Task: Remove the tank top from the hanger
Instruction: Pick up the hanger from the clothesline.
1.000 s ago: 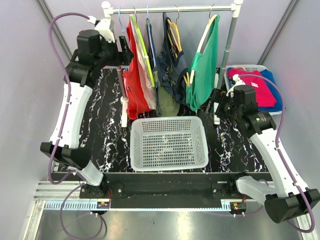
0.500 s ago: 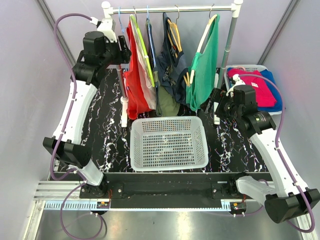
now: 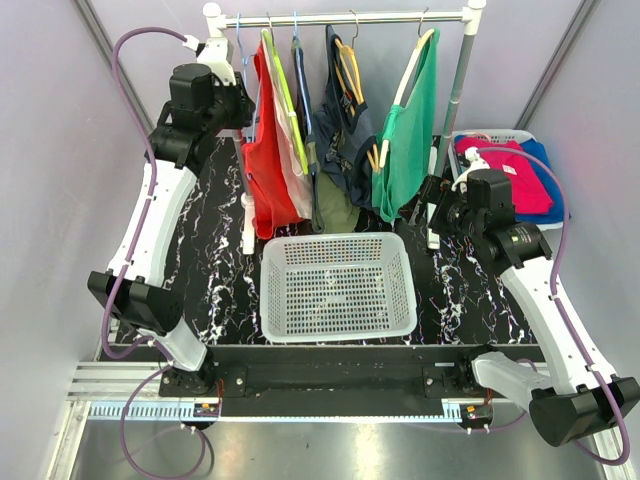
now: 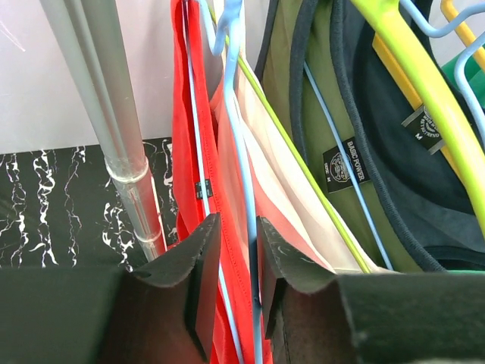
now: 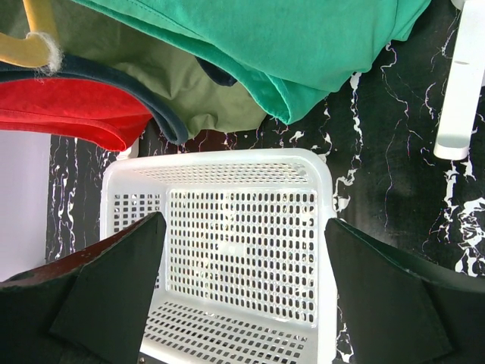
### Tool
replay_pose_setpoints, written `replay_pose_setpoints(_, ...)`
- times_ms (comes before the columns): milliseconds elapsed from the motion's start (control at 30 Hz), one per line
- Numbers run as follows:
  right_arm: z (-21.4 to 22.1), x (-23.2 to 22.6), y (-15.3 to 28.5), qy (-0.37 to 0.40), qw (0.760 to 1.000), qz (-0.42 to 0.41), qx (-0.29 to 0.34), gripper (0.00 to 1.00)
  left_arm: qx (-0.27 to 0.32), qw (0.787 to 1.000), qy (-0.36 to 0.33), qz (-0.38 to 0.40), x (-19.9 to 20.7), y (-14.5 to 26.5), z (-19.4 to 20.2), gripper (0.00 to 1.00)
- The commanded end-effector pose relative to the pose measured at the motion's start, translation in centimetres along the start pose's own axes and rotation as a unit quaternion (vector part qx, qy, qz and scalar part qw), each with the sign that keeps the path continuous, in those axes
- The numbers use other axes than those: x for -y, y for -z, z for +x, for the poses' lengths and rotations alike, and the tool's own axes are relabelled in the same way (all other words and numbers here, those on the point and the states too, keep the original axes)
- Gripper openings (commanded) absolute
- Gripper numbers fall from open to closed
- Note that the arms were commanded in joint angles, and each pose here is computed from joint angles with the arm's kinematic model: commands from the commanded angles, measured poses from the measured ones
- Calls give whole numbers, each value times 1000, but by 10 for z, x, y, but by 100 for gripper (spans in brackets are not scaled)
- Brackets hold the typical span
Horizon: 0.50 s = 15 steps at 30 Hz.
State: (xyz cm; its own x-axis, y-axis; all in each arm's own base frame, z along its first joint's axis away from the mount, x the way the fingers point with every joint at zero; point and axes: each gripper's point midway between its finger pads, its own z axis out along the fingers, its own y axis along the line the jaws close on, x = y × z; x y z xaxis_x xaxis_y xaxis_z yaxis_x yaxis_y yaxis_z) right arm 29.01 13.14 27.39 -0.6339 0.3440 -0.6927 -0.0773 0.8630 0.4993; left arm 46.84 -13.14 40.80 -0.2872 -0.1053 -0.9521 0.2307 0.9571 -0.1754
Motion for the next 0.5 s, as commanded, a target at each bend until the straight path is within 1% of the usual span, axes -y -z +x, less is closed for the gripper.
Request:
replay_pose_setpoints(0, -15, -17, 8, 3, 999, -29, 25, 95, 39, 999, -3, 4, 4, 0, -20, 27)
replay_pose_setpoints(67, -14, -17, 7, 3, 999, -29, 24, 95, 38, 999, -3, 4, 4, -2, -19, 24)
replay_pose_setpoints(133, -13, -16, 7, 3, 999, -28, 23, 94, 37, 999, -3, 4, 3, -3, -18, 16)
replay_pose_setpoints(167, -13, -16, 7, 3, 999, -28, 24, 94, 36, 999, -3, 3, 3, -4, -17, 6)
replay_pose_setpoints(200, -13, -16, 7, 3, 999, -27, 24, 94, 38, 999, -3, 4, 3, -4, -18, 2)
replay_pose_setpoints(233, -13, -15, 7, 2, 999, -27, 23, 94, 39, 999, -3, 3, 3, -3, -19, 0)
replay_pose_setpoints(367, -12, -15, 7, 2, 999, -27, 22, 93, 50, 999, -6, 0, 3, 2, -27, 0)
replay_pose_setpoints(467, -10, -14, 7, 2, 999, -26, 22, 93, 68, 998, -14, -3, 3, 11, -40, 0)
